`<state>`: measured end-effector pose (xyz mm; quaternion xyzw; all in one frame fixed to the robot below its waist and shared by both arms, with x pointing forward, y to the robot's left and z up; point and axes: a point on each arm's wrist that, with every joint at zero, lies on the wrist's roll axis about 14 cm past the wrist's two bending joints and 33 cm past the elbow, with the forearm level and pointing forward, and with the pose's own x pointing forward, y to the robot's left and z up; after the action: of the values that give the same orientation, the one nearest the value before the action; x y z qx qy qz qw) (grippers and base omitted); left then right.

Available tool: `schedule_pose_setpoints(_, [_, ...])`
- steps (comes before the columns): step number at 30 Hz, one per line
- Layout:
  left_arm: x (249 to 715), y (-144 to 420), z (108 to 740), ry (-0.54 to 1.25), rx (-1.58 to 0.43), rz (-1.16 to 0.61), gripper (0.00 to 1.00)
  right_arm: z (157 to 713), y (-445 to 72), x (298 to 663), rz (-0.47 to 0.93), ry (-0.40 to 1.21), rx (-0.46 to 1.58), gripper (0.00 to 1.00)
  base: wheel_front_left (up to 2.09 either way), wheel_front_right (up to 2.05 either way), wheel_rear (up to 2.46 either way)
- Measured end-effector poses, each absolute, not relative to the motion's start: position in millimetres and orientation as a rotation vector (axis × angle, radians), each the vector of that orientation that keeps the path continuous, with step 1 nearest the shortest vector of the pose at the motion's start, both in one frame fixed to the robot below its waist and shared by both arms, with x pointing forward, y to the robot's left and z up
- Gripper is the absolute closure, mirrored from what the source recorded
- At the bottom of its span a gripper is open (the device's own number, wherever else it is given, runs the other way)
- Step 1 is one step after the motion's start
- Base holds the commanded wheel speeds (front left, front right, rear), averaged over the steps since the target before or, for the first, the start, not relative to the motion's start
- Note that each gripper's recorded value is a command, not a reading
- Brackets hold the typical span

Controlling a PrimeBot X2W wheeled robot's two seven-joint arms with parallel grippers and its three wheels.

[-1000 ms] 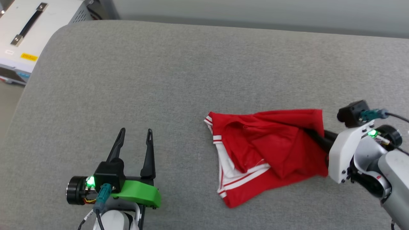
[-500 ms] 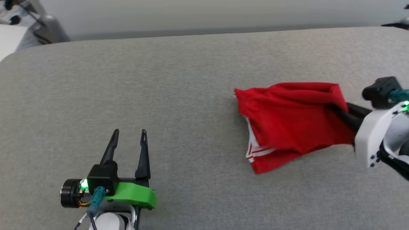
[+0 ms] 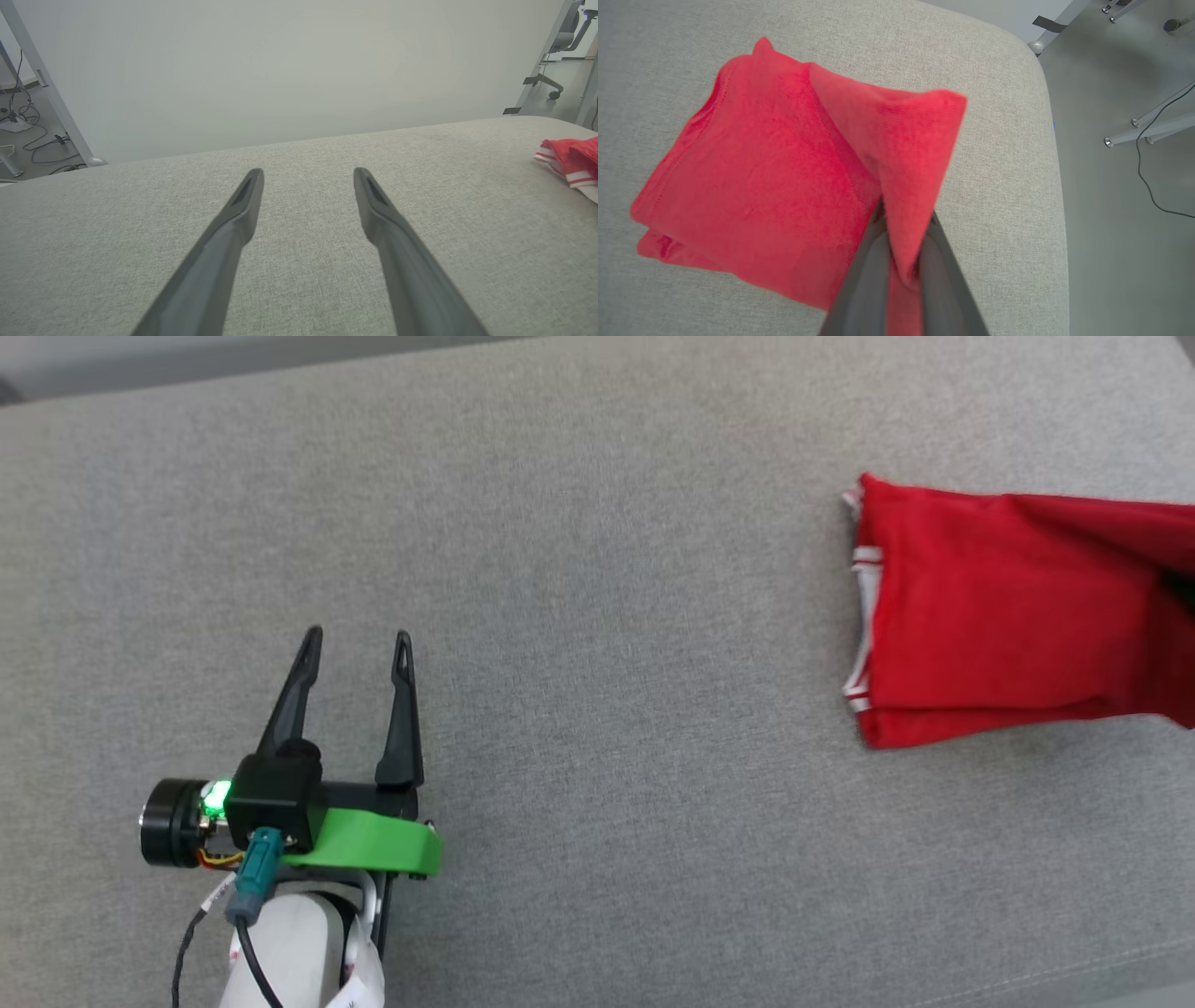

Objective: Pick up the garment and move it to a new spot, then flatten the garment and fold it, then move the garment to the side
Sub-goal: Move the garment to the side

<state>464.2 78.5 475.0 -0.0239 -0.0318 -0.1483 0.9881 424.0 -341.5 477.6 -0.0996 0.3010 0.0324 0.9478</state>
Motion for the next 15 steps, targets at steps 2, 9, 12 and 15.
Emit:
schedule_pose_setpoints(2, [470.9, 77.5, 469.5, -0.061, -0.045, -0.304, 0.00, 472.7, -361.4, 429.4, 0.014, 0.641, -0.222, 1.00, 0.00, 0.00, 0.00])
schedule_pose_setpoints(9, [489.7, 79.1, 448.8, -0.044, -0.059, -0.295, 0.00, 463.5, -436.8, 448.7, -0.179, 0.732, -0.362, 1.00, 0.00, 0.00, 0.00])
schedule_pose_setpoints(12, [493.7, 80.6, 438.1, -0.029, -0.060, -0.289, 0.00, 457.4, -460.4, 457.1, -0.264, 0.748, -0.345, 1.00, 0.00, 0.00, 0.00])
schedule_pose_setpoints(15, [497.3, 84.8, 428.0, -0.014, -0.056, -0.276, 0.00, 449.9, -473.4, 465.2, -0.306, 0.760, -0.370, 1.00, 0.00, 0.00, 0.00])
